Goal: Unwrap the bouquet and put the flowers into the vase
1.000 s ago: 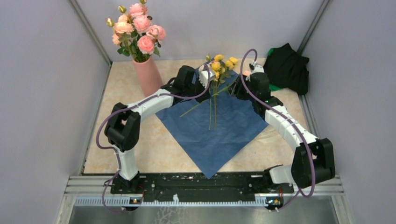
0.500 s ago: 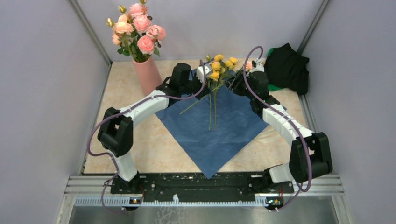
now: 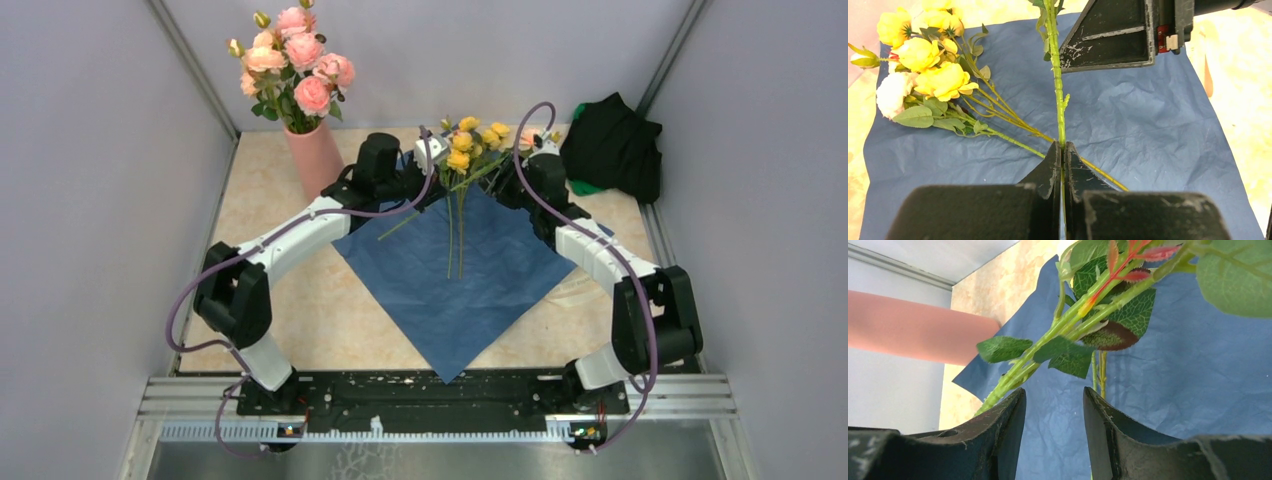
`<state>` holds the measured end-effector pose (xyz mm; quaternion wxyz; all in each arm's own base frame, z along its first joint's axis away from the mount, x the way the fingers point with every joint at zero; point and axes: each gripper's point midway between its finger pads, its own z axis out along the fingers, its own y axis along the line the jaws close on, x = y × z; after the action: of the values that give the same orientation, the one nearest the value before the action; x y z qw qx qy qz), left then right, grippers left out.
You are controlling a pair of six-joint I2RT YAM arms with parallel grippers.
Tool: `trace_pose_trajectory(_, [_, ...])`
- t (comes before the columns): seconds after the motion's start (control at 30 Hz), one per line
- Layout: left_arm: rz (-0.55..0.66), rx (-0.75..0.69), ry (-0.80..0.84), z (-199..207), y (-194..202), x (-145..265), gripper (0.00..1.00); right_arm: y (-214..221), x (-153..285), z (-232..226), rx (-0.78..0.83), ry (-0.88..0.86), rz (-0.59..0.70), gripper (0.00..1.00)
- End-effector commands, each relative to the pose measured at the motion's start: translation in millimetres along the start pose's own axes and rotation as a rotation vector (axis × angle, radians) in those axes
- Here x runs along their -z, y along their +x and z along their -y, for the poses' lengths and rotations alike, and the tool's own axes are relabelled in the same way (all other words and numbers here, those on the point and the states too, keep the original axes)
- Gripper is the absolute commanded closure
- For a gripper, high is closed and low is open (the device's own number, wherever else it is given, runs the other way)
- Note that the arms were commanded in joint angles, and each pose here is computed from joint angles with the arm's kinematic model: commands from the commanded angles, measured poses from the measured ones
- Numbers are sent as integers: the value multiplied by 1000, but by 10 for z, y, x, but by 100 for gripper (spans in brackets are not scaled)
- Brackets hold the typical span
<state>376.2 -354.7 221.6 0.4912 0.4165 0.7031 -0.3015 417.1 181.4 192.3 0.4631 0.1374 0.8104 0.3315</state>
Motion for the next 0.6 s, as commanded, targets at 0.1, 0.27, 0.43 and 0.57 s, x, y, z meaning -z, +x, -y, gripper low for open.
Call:
trace_pose_trajectory(0.1, [10, -42, -8, 48, -86, 117, 100, -381, 27, -381, 12, -111, 92, 54])
trace_pose_trajectory(0.27, [13, -47, -14, 14, -113, 82, 100, -377, 211, -453, 12, -140, 101, 54])
trace_pose_trajectory(0.43, [8, -52, -8, -22, -152, 0, 100, -428, 337, -416, 32, -108, 133, 54])
trace_pose_trajectory(0.57, [33, -46, 22, 47, -216, 22, 100, -446, 257, -392, 33, -101, 124, 54])
